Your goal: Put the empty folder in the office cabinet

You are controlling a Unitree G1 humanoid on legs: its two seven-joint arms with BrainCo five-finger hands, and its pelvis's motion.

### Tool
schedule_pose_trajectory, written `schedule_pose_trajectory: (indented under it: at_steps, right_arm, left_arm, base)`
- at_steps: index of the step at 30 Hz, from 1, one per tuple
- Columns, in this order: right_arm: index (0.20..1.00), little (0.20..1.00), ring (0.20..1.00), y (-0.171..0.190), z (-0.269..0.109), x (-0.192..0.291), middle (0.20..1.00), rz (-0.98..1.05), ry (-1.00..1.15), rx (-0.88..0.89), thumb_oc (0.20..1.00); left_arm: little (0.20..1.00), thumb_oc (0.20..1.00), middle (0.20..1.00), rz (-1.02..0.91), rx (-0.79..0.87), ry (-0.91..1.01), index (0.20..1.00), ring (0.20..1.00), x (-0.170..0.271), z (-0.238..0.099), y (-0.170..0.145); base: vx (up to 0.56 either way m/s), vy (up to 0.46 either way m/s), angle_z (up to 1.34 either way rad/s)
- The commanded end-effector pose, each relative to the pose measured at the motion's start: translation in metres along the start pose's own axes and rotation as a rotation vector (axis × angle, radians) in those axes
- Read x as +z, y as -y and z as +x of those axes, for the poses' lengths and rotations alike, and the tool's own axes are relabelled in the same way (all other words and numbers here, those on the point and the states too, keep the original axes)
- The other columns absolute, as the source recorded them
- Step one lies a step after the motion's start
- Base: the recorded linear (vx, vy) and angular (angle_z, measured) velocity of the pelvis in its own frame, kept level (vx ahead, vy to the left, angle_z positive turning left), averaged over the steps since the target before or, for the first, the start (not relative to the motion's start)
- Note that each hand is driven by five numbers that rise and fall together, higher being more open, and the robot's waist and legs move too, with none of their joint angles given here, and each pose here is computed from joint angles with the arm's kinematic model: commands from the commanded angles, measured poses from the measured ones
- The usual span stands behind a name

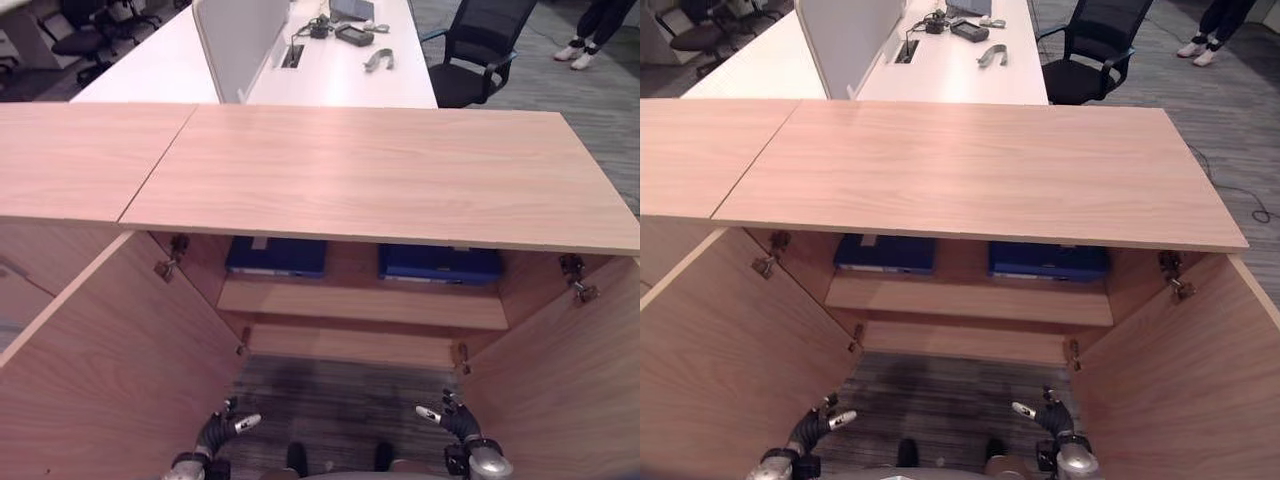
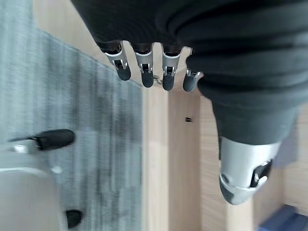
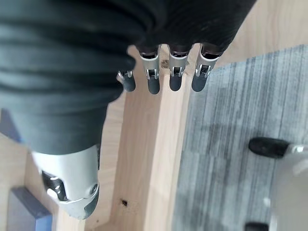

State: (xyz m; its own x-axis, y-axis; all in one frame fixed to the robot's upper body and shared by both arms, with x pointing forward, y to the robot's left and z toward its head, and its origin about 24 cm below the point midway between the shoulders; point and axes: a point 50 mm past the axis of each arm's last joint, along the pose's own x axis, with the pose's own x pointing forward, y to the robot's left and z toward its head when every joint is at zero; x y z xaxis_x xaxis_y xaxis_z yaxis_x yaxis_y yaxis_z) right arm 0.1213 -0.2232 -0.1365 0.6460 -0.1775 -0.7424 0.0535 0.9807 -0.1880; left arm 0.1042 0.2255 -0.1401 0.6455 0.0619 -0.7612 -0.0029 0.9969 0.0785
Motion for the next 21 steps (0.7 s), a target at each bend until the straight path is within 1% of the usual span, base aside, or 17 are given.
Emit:
schedule_pose_trajectory:
  at_steps: [1,8,13,21]
  right_arm:
    - [1.0,1.0,1.0,-0.005,0.007,0.02,1.0,0.04,0.065,0.003,1.0]
    - [1.0,1.0,1.0,-0.003,0.006,0.006,1.0,0.038,-0.003,-0.014,1.0]
    - [1.0,1.0,1.0,-0.005,0.008,0.01,1.0,0.032,0.009,-0.007,1.0]
    - [1.0,1.0,1.0,-0.012,0.009,0.018,1.0,0.024,0.039,0.021,1.0]
  left_arm:
    - [1.0,1.0,1.0,0.105,0.014,0.099,1.0,1.0,0.033,0.014,-0.004]
    - [1.0,1.0,1.0,0.092,0.023,0.032,1.0,1.0,0.018,0.013,0.003]
    - [1.0,1.0,1.0,0.06,0.054,0.008,1.0,1.0,0.013,0.012,-0.001]
    - [1.0,1.0,1.0,0.018,0.08,0.034,1.0,1.0,0.021,0.014,-0.006]
  base:
    - [0.06,-0.044,0.15]
    - [0.06,-0.033,0.08]
    - [0.03,-0.019,0.04]
    - [-0.01,-0.021,0.21]
